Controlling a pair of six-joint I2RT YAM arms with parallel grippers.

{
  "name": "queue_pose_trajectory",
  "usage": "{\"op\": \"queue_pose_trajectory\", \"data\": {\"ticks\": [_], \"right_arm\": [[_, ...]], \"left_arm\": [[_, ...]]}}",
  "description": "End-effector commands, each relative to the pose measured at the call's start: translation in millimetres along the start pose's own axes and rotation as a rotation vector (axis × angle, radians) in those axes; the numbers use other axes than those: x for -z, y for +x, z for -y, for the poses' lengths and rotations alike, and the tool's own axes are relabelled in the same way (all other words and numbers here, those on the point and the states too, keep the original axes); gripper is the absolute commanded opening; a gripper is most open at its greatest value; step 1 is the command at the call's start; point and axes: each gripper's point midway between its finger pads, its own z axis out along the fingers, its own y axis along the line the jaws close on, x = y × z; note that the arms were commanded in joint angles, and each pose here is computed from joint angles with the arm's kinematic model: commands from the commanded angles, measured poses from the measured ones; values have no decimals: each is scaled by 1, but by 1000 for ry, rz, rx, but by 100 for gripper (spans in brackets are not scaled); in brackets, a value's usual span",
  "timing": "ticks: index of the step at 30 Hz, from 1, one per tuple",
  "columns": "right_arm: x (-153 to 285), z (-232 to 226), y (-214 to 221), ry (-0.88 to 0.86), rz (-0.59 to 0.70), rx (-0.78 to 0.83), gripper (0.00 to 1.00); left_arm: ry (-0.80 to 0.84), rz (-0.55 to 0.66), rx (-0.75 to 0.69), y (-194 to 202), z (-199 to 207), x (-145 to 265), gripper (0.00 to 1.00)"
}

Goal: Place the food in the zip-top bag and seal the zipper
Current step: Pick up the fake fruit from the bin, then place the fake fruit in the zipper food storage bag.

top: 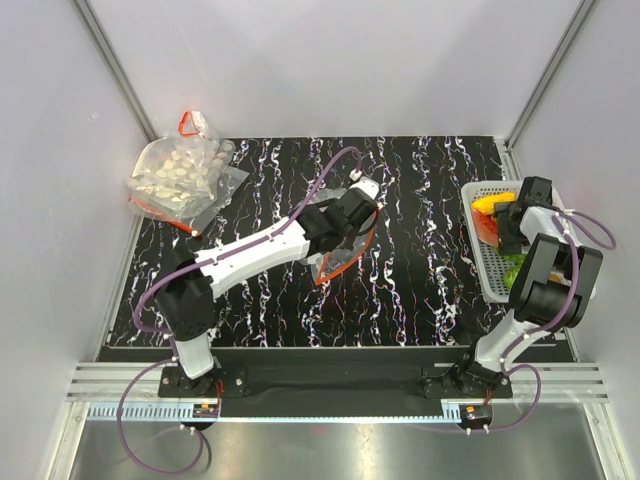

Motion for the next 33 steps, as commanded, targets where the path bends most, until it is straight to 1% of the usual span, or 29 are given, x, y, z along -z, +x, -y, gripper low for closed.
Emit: {"op": "queue_pose_trajectory", "data": {"ticks": [1, 2, 4, 5, 6, 7, 8, 10, 11, 13, 14, 15, 16, 18, 19, 22, 24, 27, 28, 29, 30, 31, 33], "right_arm": [[-15, -4, -10, -4, 39, -31, 91], [-17, -6, -8, -9, 31, -25, 74], [-14, -10, -10, -22, 34, -1, 51], [-7, -13, -16, -33, 53, -2, 35], [-2, -15, -19, -47, 67, 10, 27], [11, -18, -27, -68, 102, 10, 24], [18, -18, -31, -79, 120, 24, 18], [33, -19, -37, -107, 149, 44, 15], [51, -25, -45, -150, 178, 50, 14], [67, -26, -49, -191, 201, 108, 5], [87, -33, -51, -254, 214, 160, 1], [97, -38, -52, -298, 222, 183, 0], [104, -39, -44, -341, 194, 214, 0], [134, -52, -41, -482, 213, 301, 0], [150, -53, -32, -558, 187, 325, 0], [175, -59, -7, -706, 131, 444, 0], [203, -66, 23, -848, 55, 545, 0], [234, -67, 63, -981, -37, 665, 0], [253, -66, 88, -1054, -89, 727, 0], [263, -65, 100, -1096, -111, 767, 0], [275, -66, 112, -1155, -130, 795, 0], [289, -57, 136, -1218, -200, 839, 0], [306, -52, 156, -1317, -251, 880, 0]], "left_arm": [[24, 62, 24, -25, 8, 9, 0], [27, 60, 23, -25, 9, 9, 0], [26, 61, 17, -26, 9, 10, 0], [23, 54, 7, -24, 9, 10, 0], [17, 61, 1, -28, 9, 12, 0], [13, 56, -9, -27, 11, 11, 0], [1, 57, -11, -30, 9, 14, 0], [-7, 56, -15, -31, 9, 15, 0], [-7, 56, -16, -32, 9, 15, 0], [0, 62, -12, -34, 11, 16, 0], [4, 70, -7, -37, 12, 18, 0], [9, 70, -5, -38, 12, 19, 0], [10, 70, -6, -39, 14, 19, 0], [12, 75, -5, -44, 13, 22, 0], [9, 65, -14, -43, 13, 21, 0], [15, 71, -25, -51, 14, 24, 0], [20, 64, -35, -56, 16, 28, 0], [24, 46, -43, -56, 17, 26, 0], [23, 38, -45, -55, 18, 25, 0], [29, 41, -43, -57, 19, 26, 0], [33, 40, -43, -57, 20, 26, 0], [37, 38, -47, -56, 21, 25, 0], [47, 39, -39, -57, 23, 25, 0]]}}
